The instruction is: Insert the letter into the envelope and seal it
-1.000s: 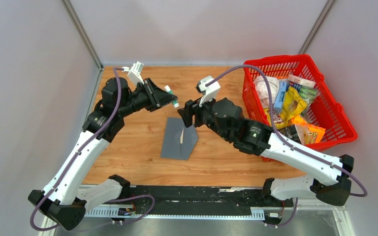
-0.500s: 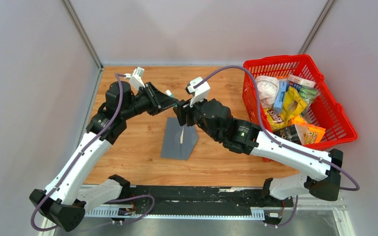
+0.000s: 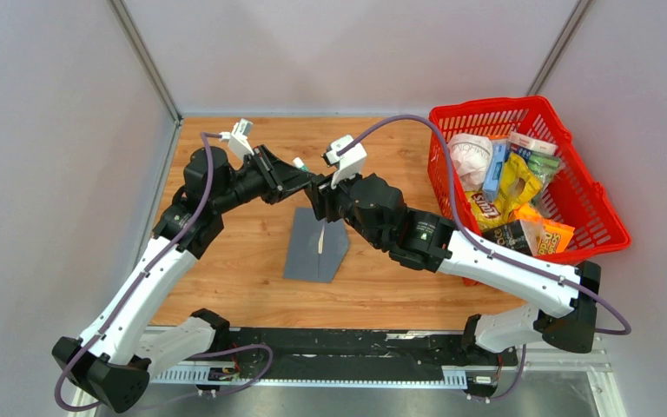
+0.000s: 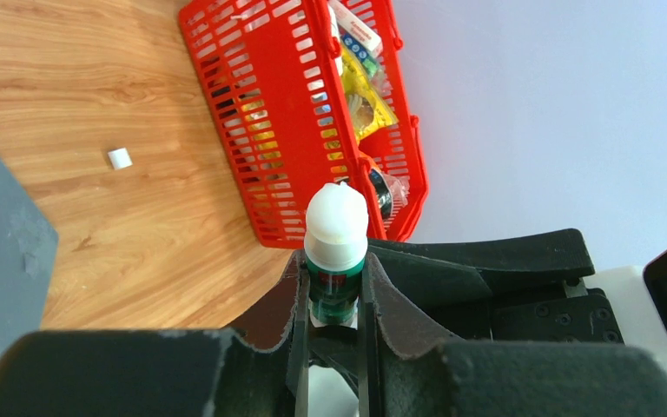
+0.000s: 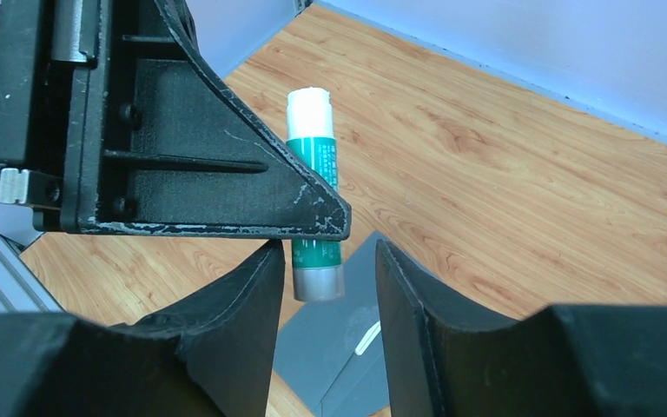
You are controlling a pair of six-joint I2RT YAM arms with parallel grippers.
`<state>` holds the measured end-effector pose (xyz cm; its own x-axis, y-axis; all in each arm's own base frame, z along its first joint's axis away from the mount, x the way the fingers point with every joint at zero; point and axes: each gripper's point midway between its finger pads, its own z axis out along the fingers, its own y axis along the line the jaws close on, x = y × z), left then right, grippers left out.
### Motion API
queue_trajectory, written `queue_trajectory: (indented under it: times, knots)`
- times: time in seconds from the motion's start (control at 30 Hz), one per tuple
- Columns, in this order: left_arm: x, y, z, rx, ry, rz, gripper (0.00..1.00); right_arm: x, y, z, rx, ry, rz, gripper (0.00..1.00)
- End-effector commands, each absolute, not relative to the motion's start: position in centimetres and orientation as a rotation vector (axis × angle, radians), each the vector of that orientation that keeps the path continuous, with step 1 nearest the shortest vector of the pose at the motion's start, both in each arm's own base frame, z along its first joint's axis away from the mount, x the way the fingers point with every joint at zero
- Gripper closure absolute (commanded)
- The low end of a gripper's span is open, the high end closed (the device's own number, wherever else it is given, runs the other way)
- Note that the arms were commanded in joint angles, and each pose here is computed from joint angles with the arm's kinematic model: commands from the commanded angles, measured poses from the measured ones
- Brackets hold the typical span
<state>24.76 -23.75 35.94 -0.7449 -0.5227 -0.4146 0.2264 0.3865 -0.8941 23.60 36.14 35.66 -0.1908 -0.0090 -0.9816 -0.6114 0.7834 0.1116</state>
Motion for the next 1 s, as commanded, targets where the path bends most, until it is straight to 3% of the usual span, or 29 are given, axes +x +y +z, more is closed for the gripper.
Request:
queue_trajectory:
  times: [0.0,0.17,0.27,0.33,0.37,0.43,0.6,0.87,0.97]
  knots:
    - [24.2,-24.0,37.7,-0.227,1.905,-1.500,1.00,24.1,35.6,37.3,-0.430,1.646,0.576,0.54]
    - [23.9,-24.3,37.5,-0.220,1.916,-1.541,1.00,24.3,35.2,38.0,-0.405,1.626,0.586,0.59]
    - [23.9,-24.4,37.4,-0.226,1.910,-1.562,1.00,24.3,35.5,37.9,-0.413,1.632,0.589,0.74]
    - [24.0,-24.5,37.1,-0.231,1.907,-1.583,1.00,24.2,35.8,37.8,-0.420,1.640,0.596,0.77]
    - [24.0,-24.5,37.1,-0.230,1.902,-1.592,1.00,24.2,35.9,37.5,-0.426,1.647,0.593,0.76]
    - [23.9,-24.6,37.1,-0.232,1.898,-1.613,1.00,24.2,35.8,37.1,-0.428,1.655,0.585,0.64]
    - [23.9,-24.8,37.2,-0.237,1.887,-1.649,1.00,24.4,35.5,36.7,-0.412,1.654,0.579,0.62]
    - [23.8,-24.8,37.2,-0.228,1.869,-1.668,1.00,24.4,35.2,37.1,-0.394,1.666,0.595,1.00]
    - [23.6,-24.8,37.0,-0.175,1.881,-1.644,1.00,24.4,34.9,37.1,-0.410,1.704,0.569,1.00]
